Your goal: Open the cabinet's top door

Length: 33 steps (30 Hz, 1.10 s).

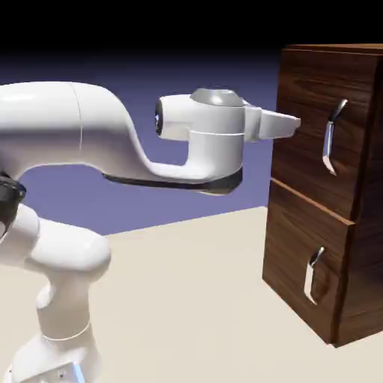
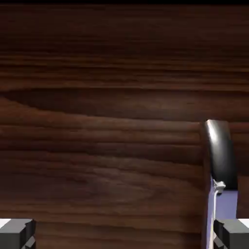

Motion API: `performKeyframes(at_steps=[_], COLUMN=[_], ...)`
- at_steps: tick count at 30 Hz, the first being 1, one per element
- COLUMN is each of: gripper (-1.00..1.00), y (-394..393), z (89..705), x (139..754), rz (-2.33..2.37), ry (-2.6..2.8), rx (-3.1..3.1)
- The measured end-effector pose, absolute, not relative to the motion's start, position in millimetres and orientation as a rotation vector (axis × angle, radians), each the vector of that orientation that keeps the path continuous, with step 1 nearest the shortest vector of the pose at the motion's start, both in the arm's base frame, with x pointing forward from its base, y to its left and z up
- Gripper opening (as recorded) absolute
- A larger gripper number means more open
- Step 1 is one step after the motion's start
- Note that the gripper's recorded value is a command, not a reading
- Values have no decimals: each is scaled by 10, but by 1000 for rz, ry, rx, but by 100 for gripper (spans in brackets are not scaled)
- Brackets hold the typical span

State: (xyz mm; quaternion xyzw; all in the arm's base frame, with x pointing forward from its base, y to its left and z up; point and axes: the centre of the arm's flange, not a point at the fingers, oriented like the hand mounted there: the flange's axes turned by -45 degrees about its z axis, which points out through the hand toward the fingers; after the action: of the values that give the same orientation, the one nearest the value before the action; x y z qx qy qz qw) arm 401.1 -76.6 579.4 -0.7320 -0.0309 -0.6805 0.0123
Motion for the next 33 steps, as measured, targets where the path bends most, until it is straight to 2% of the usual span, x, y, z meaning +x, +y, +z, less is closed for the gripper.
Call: performKeyframes(at_steps=[13,18,19,33], gripper=[0,0,-100,-100], y=[-1321,-1290,-1288,-887], z=[5386,5386,5386,5387], x=[4324,4811,4823,4225], rz=[-2188,-2188,-2188,-2311], ry=[-71,-71,-71,214], rx=[-2188,-2188,-2188,-2310])
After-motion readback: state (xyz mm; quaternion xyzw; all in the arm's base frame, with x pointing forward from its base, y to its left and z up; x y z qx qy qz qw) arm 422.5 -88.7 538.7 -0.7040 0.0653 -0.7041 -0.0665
